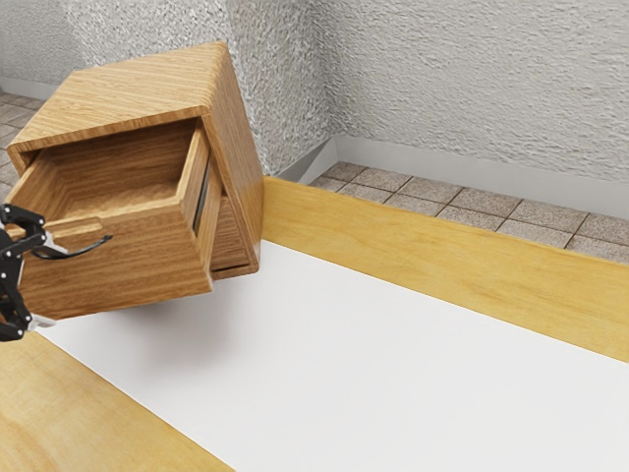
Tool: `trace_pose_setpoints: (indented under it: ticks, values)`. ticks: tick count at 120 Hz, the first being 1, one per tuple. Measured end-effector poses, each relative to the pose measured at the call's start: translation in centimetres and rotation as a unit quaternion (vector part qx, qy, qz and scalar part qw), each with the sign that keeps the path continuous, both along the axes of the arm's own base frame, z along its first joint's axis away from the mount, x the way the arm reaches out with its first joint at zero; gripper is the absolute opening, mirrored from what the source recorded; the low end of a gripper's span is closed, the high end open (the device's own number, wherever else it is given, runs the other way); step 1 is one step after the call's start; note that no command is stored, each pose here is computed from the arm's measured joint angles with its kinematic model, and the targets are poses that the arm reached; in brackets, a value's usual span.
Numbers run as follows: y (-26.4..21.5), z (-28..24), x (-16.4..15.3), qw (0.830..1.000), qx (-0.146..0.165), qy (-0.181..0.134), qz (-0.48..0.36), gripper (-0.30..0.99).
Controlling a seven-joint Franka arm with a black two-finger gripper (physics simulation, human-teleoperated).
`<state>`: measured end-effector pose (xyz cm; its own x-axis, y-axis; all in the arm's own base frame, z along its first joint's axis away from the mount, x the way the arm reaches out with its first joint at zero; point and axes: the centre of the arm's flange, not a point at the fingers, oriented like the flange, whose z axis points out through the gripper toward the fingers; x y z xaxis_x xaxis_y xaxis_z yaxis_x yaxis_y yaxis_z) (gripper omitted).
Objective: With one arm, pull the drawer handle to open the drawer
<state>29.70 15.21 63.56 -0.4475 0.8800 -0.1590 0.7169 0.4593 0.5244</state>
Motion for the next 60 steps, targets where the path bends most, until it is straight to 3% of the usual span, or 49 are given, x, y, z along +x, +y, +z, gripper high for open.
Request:
trace_pose_setpoints:
  ticks: [32,60]
  values:
    - [-2.6,0.1,-1.6,1.0,0.016,-0.009,-0.013,0.66]
    - [-9.5,1.9,0.4,0.996,0.082,0.01,-0.044,0.66]
